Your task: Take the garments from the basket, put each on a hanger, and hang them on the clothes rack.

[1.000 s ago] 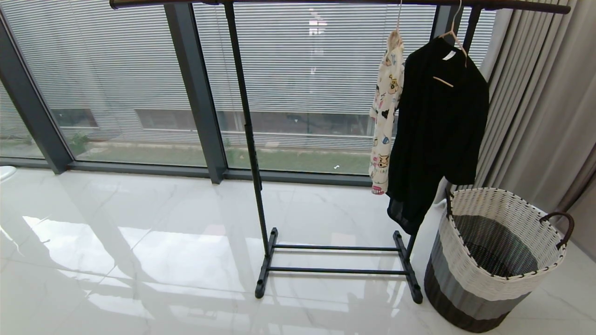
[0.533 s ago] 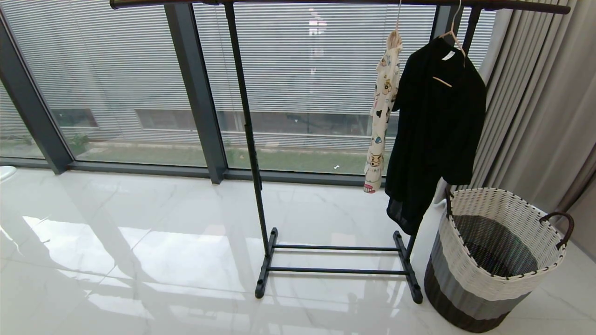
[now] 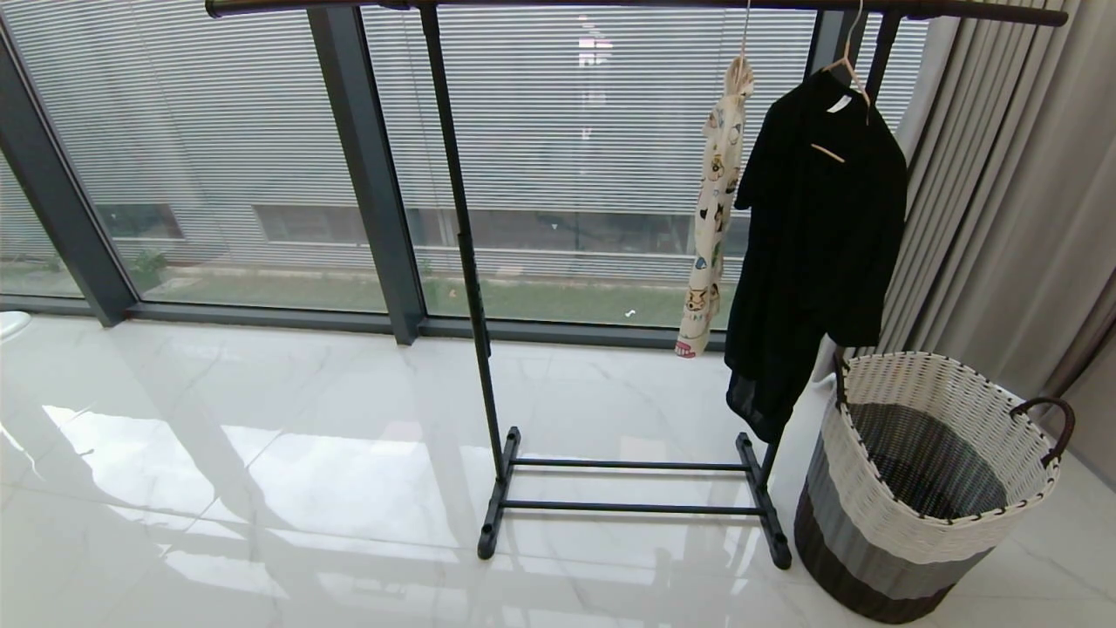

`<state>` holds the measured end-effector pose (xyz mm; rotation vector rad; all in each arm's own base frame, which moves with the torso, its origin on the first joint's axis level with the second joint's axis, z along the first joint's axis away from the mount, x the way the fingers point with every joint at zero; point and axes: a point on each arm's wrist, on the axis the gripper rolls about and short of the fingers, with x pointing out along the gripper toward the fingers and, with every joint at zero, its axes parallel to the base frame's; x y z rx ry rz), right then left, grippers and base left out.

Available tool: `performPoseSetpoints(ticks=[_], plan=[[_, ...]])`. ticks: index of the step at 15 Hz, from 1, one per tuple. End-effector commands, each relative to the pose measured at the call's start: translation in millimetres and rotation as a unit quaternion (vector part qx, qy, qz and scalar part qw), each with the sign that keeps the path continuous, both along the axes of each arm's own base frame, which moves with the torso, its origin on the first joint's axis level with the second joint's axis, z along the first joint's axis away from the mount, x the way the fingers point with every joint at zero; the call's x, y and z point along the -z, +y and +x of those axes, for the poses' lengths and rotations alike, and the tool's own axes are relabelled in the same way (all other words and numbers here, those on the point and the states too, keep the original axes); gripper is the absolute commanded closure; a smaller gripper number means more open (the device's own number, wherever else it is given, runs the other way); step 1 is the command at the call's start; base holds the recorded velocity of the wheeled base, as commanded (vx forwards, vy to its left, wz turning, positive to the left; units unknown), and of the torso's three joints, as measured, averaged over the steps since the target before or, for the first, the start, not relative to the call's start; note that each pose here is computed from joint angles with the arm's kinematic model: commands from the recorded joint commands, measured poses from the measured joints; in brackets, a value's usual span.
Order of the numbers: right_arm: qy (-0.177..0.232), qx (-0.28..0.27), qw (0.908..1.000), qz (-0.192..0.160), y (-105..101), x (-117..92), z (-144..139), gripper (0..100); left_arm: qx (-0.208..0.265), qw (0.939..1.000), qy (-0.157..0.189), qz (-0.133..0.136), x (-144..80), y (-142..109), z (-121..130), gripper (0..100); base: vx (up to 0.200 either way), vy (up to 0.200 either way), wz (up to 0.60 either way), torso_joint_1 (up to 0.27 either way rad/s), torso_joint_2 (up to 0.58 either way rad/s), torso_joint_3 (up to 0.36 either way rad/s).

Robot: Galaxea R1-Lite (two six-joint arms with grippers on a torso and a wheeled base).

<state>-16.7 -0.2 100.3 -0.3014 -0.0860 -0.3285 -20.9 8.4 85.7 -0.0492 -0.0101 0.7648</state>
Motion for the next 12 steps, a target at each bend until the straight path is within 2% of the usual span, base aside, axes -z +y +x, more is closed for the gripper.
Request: performPoseSetpoints(ticks=[1,3,5,6,7,8,9,10,11,12], plan=[[-0.014,-0.012,0.9998,0.013,0,-3,0,0,0.013,0.9993,-0.028,-0.020,-2,0,1,0,0.000,0.000,0.00,0.000,0.00,0.000],[0.010,-0.020,0.9996,0.020,-1,2,1,0,0.039,0.9977,-0.042,-0.037,-2,-1,2,0,0.000,0.000,0.00,0.000,0.00,0.000],[0.060,-0.025,0.9975,0.029,-1,13,1,0,0.115,0.9919,-0.030,-0.043,0,-4,4,0,0.000,0.000,0.00,0.000,0.00,0.000],[0.062,-0.032,0.9967,0.043,-1,14,2,0,0.145,0.9880,-0.019,-0.050,2,-5,4,0,0.000,0.000,0.00,0.000,0.00,0.000],[0.059,-0.048,0.9958,0.050,-1,14,2,0,0.185,0.9806,-0.022,-0.060,2,-7,5,0,0.000,0.000,0.00,0.000,0.00,0.000],[0.059,-0.049,0.9958,0.050,-1,14,2,0,0.192,0.9793,-0.022,-0.061,2,-7,5,0,0.000,0.000,0.00,0.000,0.00,0.000],[0.060,-0.052,0.9956,0.050,-1,14,2,0,0.240,0.9685,-0.014,-0.063,3,-9,6,0,0.000,0.000,0.00,0.000,0.00,0.000],[0.059,-0.070,0.9946,0.050,-2,14,1,0,0.262,0.9632,0.022,-0.053,3,-10,8,0,0.000,0.000,0.00,0.000,0.00,0.000],[0.051,-0.097,0.9929,0.047,-2,14,0,0,0.272,0.9605,0.040,-0.042,3,-10,9,0,0.000,0.000,0.00,0.000,0.00,0.000],[0.048,-0.121,0.9905,0.046,-3,14,-1,0,0.295,0.9537,0.042,-0.043,3,-11,9,0,0.000,0.000,0.00,0.000,0.00,0.000]])
